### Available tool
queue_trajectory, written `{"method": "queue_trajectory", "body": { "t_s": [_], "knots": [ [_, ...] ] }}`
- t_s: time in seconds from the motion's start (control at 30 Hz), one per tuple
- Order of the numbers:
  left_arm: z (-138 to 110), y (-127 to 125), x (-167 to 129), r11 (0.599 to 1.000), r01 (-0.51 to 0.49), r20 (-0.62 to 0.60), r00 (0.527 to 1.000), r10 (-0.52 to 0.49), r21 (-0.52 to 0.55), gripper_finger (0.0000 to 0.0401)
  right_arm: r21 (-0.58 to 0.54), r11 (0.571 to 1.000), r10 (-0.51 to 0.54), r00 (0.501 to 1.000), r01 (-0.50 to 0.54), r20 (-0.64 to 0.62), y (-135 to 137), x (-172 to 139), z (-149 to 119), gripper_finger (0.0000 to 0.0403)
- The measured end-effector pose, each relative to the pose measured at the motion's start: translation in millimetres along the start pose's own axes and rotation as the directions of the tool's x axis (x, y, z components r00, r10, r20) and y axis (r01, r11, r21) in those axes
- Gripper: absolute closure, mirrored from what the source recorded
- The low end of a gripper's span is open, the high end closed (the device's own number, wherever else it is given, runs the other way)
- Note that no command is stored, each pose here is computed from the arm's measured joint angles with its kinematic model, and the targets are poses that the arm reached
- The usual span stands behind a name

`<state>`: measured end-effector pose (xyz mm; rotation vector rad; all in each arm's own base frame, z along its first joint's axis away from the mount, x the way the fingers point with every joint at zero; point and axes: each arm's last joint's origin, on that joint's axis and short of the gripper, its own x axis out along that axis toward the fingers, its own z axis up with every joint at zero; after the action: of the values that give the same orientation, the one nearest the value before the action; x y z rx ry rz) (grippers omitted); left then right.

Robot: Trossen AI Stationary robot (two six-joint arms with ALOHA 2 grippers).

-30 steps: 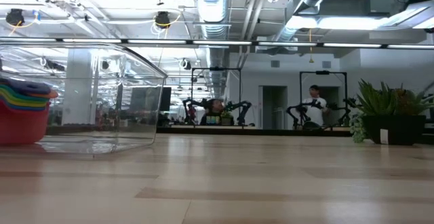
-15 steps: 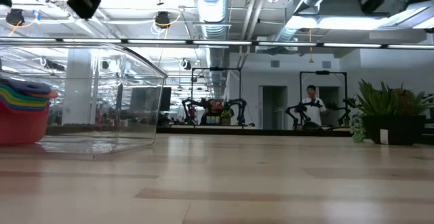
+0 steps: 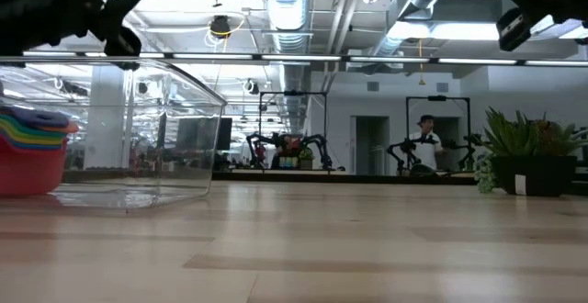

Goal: Nest measuring cups in basket
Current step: Return to Home Position

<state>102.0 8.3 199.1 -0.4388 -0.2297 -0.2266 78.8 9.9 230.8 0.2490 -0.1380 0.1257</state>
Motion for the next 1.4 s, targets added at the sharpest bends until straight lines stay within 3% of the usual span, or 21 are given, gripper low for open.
{"method": "queue_trajectory", "body": {
  "t_s": [0.27, 0.43, 0.6, 0.87, 1.13, 1.3, 1.4],
  "knots": [
    [1, 4, -3, 0.999, -0.018, 0.028, 0.999, 0.016, 0.049, 0.0341, -0.002, 0.999, -0.037, 0.999, 0.037, -0.009, -10, 5, -26, 0.0377],
    [0, 5, -3, 1.0, -0.021, 0.021, 1.0, 0.021, 0.016, 0.0341, 0.001, 1.0, -0.019, 0.998, 0.019, 0.065, -14, 9, -45, 0.0377],
    [0, 6, -3, 0.998, -0.067, 0.042, 0.997, 0.067, -0.003, 0.0341, -0.034, 0.999, -0.029, 0.996, 0.032, 0.083, -15, 9, -43, 0.0377],
    [-22, 14, -6, 0.995, -0.086, -0.21, 0.975, 0.075, -0.043, 0.0341, 0.019, 0.996, -0.082, 0.992, 0.084, -0.094, -20, 8, -60, 0.0377],
    [-33, 13, -9, 0.998, 0.055, -0.362, 0.931, -0.05, 0.004, 0.0341, -0.011, 0.997, -0.074, 0.99, 0.073, -0.123, -20, 9, -63, 0.0377],
    [-34, 7, -11, 0.97, 0.237, -0.454, 0.859, -0.236, -0.057, 0.0341, -0.011, 0.997, -0.075, 0.99, 0.074, -0.123, -20, 9, -63, 0.0377],
    [-35, 7, -11, 0.962, 0.27, -0.46, 0.849, -0.26, -0.044, 0.0341, -0.012, 0.997, -0.076, 0.989, 0.075, -0.124, -20, 9, -63, 0.0377]
  ]
}}
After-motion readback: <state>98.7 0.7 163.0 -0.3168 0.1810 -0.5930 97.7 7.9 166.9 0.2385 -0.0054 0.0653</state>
